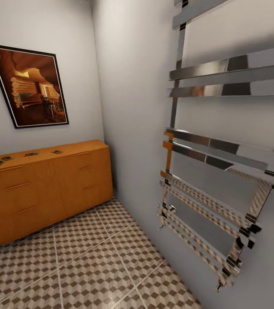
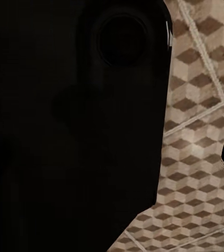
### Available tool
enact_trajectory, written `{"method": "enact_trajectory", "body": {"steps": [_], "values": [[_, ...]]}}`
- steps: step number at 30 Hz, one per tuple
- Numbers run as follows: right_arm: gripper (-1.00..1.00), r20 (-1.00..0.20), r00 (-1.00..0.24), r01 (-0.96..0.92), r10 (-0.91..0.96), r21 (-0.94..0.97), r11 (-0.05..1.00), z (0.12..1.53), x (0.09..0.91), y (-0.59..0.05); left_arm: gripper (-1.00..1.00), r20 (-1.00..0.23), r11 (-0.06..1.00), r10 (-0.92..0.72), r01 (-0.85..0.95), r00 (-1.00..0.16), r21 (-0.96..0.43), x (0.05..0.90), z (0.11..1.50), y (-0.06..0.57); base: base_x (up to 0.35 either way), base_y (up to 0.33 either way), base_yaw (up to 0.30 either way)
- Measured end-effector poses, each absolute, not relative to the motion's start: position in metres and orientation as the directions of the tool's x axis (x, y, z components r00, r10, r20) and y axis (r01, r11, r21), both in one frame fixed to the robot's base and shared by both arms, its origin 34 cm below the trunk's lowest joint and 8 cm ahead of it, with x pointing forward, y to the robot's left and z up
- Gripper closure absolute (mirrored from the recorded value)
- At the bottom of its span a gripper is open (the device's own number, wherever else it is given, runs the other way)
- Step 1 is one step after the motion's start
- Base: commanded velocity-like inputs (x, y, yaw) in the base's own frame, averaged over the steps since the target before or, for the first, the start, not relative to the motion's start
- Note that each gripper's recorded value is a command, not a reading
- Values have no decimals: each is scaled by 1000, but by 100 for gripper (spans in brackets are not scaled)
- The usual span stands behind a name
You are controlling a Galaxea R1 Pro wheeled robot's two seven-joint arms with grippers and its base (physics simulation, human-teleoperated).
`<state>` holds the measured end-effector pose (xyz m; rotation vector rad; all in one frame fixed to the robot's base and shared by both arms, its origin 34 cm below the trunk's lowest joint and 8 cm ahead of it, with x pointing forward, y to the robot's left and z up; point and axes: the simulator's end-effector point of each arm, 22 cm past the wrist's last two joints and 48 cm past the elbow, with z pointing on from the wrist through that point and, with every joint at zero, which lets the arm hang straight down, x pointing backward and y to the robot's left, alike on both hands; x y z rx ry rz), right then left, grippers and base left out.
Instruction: Take the four mousetraps from the cabinet in the bathroom and place them on the bathroom floor. Make sure all four end up on the same floor surface, and ensure that at least two of them are either under or directly next to the same bathroom sink.
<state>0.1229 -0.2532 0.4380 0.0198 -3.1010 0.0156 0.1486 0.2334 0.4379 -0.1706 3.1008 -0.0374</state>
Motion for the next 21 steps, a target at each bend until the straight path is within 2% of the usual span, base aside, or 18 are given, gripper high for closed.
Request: {"method": "enact_trajectory", "body": {"steps": [21], "values": [[-100, 41, -999, -13, -13, -9, 1000, 438, 123, -253, -100, -34, 994, -110, -109, -993, -27, 149, 438, 233, 0, 0, 273]]}}
